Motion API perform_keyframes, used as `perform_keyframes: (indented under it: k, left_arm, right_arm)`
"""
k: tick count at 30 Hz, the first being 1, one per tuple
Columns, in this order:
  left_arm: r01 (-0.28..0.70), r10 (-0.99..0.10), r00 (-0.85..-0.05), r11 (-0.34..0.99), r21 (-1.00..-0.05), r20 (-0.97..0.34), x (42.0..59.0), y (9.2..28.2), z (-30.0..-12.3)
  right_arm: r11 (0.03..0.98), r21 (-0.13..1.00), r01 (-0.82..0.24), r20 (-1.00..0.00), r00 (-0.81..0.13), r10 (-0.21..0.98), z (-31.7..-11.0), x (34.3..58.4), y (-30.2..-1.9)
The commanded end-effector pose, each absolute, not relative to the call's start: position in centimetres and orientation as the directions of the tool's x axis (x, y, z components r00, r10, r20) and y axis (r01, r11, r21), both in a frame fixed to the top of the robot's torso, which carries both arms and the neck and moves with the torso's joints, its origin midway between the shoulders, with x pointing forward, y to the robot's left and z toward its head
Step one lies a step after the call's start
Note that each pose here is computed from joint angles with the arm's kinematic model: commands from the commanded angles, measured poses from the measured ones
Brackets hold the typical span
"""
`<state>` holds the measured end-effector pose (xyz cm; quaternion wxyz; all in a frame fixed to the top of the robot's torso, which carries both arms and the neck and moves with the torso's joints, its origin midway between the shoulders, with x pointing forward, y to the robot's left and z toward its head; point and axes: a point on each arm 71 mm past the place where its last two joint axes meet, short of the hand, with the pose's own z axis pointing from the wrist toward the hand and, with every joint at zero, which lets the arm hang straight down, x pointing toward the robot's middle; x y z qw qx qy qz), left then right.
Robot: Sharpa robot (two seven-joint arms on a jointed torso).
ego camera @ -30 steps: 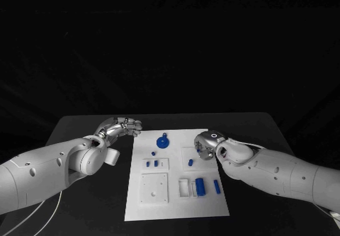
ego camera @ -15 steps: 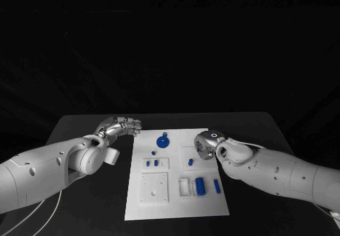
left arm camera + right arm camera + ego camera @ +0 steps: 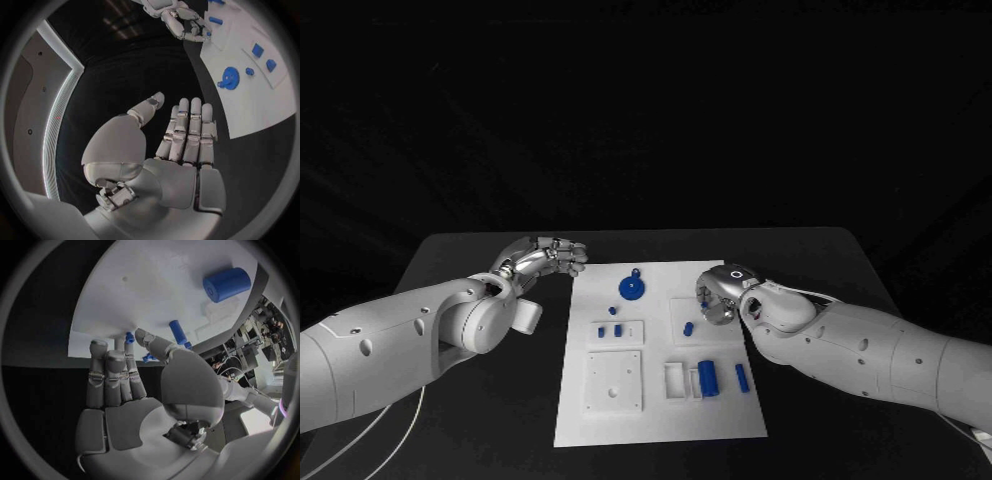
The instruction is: Assemble the parts on the task board
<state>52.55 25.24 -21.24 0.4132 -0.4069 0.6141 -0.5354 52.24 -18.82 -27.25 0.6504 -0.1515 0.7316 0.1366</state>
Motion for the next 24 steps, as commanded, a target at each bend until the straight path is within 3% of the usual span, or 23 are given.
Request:
perform_keyframes:
  k: [1, 24]
  left_arm:
    - [-0.056, -0.94, -0.335, 0.085, -0.995, -0.062, 52.54, 25.12, -21.15]
    - [-0.063, -0.941, -0.332, 0.089, -0.994, -0.063, 52.59, 25.35, -21.22]
  right_arm:
    - [0.899, 0.013, -0.437, -0.979, -0.188, -0.077, -28.99, 51.21, -17.78]
    - [0.904, -0.046, -0.426, -0.983, -0.14, -0.116, -29.03, 51.24, -18.04]
